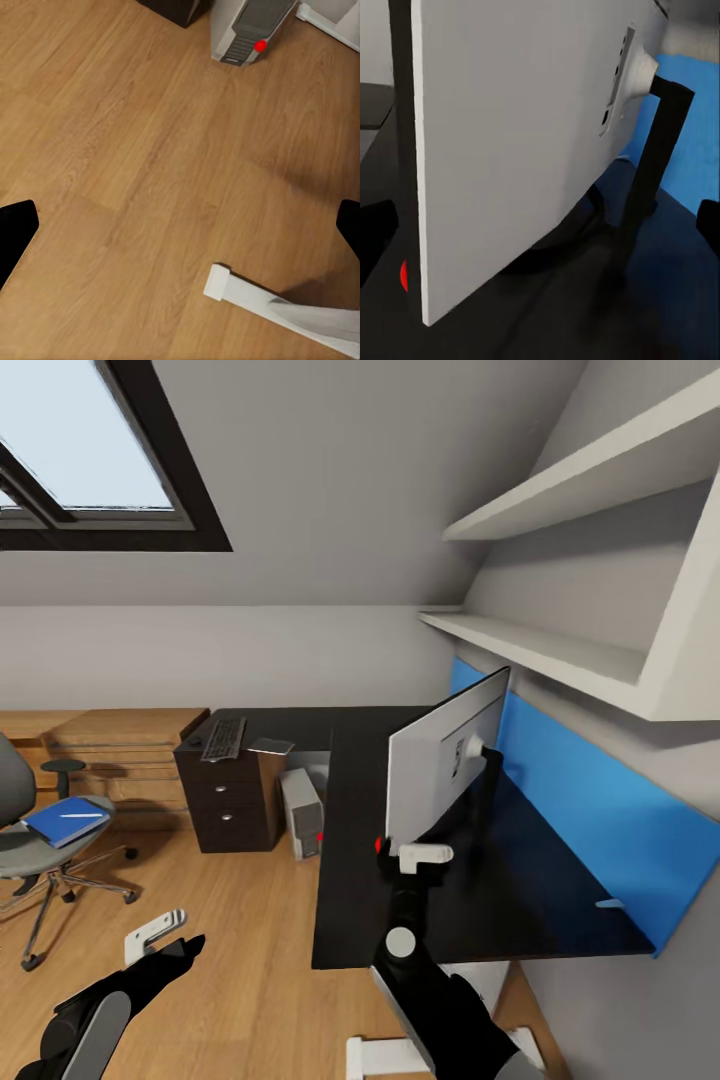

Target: In the bedroom, organize the workspace by keeping the computer under the desk, ensuring the monitor is on the desk, placing the keyboard on the desk next to the monitor, placing the mouse on the desk next to the keyboard, moving the folder from the swivel chair onto the desk next to the mouse, stacking the notebook on top of the folder with the pen on top of the notebook, and positioning the swivel chair next to the desk.

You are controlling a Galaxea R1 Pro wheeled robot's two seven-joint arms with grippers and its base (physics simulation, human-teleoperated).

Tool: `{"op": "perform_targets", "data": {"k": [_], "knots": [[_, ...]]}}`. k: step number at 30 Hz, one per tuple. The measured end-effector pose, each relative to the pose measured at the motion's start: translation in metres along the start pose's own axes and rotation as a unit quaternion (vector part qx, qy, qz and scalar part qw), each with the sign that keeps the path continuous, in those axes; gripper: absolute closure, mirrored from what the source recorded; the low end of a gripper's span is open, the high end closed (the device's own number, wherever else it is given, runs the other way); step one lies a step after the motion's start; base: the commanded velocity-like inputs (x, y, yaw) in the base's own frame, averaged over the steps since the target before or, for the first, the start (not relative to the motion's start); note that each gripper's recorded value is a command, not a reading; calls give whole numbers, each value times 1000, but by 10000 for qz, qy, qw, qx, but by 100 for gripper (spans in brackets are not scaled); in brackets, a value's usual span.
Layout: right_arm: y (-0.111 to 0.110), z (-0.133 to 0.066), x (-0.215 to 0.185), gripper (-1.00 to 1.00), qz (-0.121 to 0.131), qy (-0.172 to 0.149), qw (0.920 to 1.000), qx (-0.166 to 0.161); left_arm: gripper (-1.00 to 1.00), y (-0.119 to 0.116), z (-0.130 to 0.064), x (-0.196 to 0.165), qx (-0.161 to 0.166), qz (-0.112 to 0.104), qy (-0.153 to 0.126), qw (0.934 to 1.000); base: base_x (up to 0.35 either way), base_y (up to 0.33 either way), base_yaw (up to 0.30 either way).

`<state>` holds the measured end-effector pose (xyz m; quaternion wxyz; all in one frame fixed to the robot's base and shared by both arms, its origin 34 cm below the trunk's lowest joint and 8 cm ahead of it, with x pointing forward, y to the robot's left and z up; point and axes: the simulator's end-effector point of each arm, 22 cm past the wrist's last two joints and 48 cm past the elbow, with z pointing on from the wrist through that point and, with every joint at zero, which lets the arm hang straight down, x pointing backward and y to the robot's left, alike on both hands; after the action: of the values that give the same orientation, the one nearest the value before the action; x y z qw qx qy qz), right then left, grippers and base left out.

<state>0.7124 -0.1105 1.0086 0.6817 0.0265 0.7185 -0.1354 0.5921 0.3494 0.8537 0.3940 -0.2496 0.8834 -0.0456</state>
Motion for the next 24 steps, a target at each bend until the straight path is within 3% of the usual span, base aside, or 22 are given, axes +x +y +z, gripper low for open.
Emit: {"op": "perform_targets", "data": {"k": [8, 16, 24], "knots": [[-7, -3, -1, -100, -113, -294, 9992, 238, -100, 0, 0, 0, 3, 0, 1, 10000, 1, 18, 0], [-8, -5, 0, -100, -88, -331, 9991, 249, -100, -1, 0, 0, 11, -4, -2, 10000, 195, 38, 0], [-8, -4, 2, -100, -100, -317, 9991, 248, -100, -1, 0, 0, 14, -3, 5, 10000, 27, 169, 0]]}}
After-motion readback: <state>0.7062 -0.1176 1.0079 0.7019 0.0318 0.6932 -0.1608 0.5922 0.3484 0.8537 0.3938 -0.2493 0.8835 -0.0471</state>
